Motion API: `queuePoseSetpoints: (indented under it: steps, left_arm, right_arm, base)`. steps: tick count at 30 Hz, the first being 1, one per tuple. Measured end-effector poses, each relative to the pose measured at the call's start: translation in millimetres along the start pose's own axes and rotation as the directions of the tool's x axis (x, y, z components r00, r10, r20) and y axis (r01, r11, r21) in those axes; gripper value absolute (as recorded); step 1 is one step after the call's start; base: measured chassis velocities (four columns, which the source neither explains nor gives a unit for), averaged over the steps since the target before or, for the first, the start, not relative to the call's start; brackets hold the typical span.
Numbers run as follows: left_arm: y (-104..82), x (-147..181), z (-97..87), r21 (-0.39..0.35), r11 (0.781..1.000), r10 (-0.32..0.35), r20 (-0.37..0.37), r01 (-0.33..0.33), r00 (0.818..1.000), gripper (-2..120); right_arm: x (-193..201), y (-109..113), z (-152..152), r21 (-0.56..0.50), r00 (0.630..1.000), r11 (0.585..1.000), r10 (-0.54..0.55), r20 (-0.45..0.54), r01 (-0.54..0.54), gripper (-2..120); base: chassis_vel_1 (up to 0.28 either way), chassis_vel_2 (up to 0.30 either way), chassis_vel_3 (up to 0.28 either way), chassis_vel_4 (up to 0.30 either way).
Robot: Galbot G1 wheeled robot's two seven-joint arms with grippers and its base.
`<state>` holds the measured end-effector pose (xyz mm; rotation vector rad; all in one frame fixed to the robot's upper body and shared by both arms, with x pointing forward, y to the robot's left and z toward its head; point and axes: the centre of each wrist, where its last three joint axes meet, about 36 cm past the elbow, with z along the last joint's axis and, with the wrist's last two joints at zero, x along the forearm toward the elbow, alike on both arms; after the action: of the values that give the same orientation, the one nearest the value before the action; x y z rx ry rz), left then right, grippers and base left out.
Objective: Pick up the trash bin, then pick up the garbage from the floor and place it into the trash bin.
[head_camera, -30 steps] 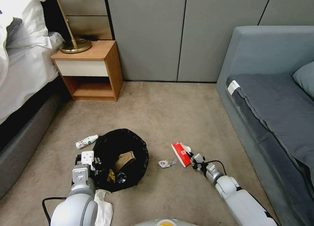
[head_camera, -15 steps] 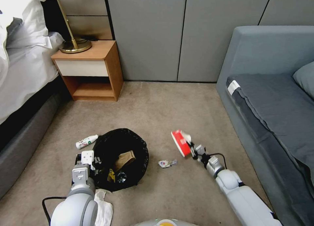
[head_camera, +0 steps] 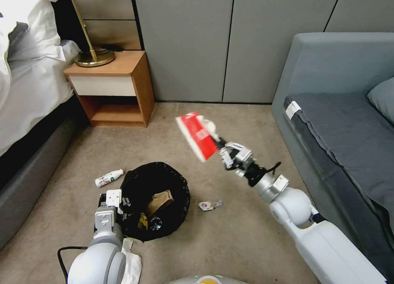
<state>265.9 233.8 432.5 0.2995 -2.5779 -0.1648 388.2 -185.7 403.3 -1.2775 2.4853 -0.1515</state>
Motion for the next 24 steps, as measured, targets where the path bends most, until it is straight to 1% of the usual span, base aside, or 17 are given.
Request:
queuePoseSetpoints:
  steps: [1, 3, 4, 5, 7, 8, 10, 12, 15, 16, 18, 24]
  left_arm:
    - [0.0, 0.0, 0.0, 0.0, 1.0, 0.0, 0.0, 0.0, 1.0, 1]
    - [-0.5, 0.3, -0.6, 0.002, 1.0, 0.0, 0.002, 0.0, 1.0, 1]
    - [-0.5, 0.3, -0.6, 0.002, 1.0, 0.0, 0.002, 0.0, 1.0, 1]
    - [-0.7, 0.5, -0.9, 0.003, 1.0, 0.0, 0.002, 0.0, 1.0, 1]
    - [-0.8, 0.9, -1.3, 0.004, 1.0, 0.0, 0.003, 0.0, 1.0, 1]
    - [-0.8, 0.9, -1.3, 0.004, 1.0, 0.0, 0.003, 0.0, 1.0, 1]
    - [-0.7, 1.1, -1.9, 0.005, 1.0, -0.001, 0.005, 0.001, 1.0, 1]
    - [-0.6, 1.1, -2.1, 0.005, 1.0, -0.001, 0.005, 0.001, 1.0, 1]
    - [-0.7, 0.7, -3.4, 0.007, 1.0, -0.001, 0.009, 0.001, 1.0, 1]
    - [-0.7, 0.7, -3.4, 0.007, 1.0, -0.001, 0.009, 0.001, 1.0, 1]
    - [-1.0, 0.6, -4.0, 0.008, 1.0, -0.001, 0.01, 0.001, 1.0, 1]
    - [-1.2, 0.5, -4.4, 0.01, 1.0, 0.0, 0.011, 0.0, 1.0, 1]
  right_arm:
    - [0.0, 0.0, 0.0, 0.0, 1.0, 1.0, 0.0, 0.0, 0.0, 0]
    - [-7.1, 24.9, 6.0, -0.034, 0.997, 0.997, -0.069, -0.022, 0.069, 0]
    - [-7.1, 24.9, 6.0, -0.034, 0.997, 0.997, -0.069, -0.022, 0.069, 0]
    - [-9.3, 34.2, 13.3, -0.044, 0.995, 0.995, -0.095, -0.04, 0.093, 0]
    - [-10.7, 45.6, 27.5, -0.06, 0.99, 0.991, -0.122, -0.071, 0.118, 0]
    - [-10.7, 45.6, 27.5, -0.06, 0.99, 0.991, -0.122, -0.071, 0.118, 0]
    - [-11.8, 53.8, 42.1, -0.079, 0.986, 0.989, -0.134, -0.1, 0.126, 0]
    - [-11.8, 55.8, 46.7, -0.085, 0.985, 0.988, -0.136, -0.109, 0.127, 0]
    - [-11.2, 61.4, 66.1, -0.098, 0.979, 0.987, -0.144, -0.148, 0.131, 0]
    - [-11.2, 61.4, 66.1, -0.098, 0.979, 0.987, -0.144, -0.148, 0.131, 0]
    - [-10.3, 64.7, 76.9, -0.105, 0.975, 0.986, -0.147, -0.168, 0.13, 0]
    - [-8.5, 70.4, 89.0, -0.114, 0.969, 0.985, -0.152, -0.195, 0.132, 0]
  base:
    - [0.0, 0.0, 0.0, 0.0]
    - [0.0, 0.0, 0.0, 0.0]
    - [0.0, 0.0, 0.0, 0.0]
    - [0.0, 0.0, 0.0, 0.0]
    - [0.0, 0.0, 0.0, 0.0]
    - [0.0, 0.0, 0.0, 0.0]
    - [0.0, 0.0, 0.0, 0.0]
    - [0.0, 0.0, 0.0, 0.0]
    - [0.0, 0.0, 0.0, 0.0]
    - [0.0, 0.0, 0.0, 0.0]
    - [0.0, 0.0, 0.0, 0.0]
    - [0.0, 0.0, 0.0, 0.0]
